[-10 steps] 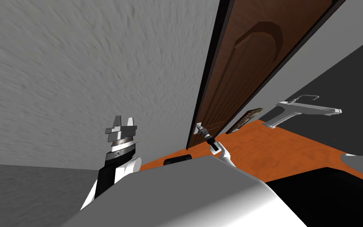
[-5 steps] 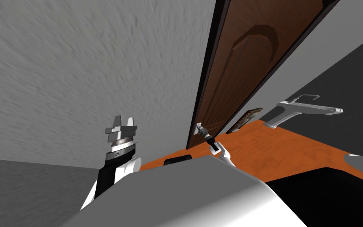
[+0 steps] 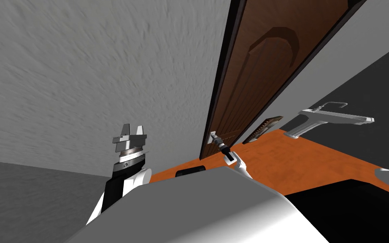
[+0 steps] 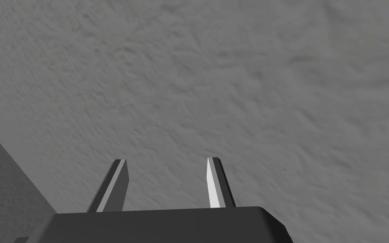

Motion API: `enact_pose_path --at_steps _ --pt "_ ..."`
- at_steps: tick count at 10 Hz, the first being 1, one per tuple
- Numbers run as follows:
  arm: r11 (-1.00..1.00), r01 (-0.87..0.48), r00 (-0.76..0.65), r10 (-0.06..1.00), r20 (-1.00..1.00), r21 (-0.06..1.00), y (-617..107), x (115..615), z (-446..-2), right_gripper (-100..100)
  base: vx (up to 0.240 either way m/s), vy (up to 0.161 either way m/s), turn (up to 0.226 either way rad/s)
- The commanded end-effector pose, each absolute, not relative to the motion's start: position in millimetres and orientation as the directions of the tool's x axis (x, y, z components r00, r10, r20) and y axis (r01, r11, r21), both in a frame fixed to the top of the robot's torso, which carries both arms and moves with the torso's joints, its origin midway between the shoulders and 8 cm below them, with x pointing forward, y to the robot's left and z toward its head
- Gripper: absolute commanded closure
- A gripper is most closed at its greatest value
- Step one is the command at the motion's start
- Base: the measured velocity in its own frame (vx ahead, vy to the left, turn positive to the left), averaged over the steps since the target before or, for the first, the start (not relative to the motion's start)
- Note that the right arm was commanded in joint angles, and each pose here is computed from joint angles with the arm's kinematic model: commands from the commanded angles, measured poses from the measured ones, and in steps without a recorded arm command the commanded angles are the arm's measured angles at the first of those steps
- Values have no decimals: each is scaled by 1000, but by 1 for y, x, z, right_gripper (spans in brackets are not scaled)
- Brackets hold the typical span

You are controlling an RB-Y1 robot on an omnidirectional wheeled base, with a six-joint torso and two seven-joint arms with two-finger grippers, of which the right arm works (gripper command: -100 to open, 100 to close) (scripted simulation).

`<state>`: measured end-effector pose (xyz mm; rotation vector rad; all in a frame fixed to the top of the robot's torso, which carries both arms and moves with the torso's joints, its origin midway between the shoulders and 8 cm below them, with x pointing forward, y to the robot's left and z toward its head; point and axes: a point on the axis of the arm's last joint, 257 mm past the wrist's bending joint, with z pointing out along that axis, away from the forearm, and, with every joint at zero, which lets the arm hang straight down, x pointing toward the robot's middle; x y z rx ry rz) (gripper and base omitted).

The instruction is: Pull the door open

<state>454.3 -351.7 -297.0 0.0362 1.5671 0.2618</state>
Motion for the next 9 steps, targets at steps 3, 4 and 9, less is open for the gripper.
enact_pose_path --at_steps 3,4,9 --pt "942 -139 -27 306 -952 307 -349 456 -296 100 -37 -20 24" --pt "929 -137 -29 343 -939 344 -349 458 -295 100 -46 -32 51" --pt "862 -130 -39 490 -871 491 -347 462 -292 100 -37 -23 31"
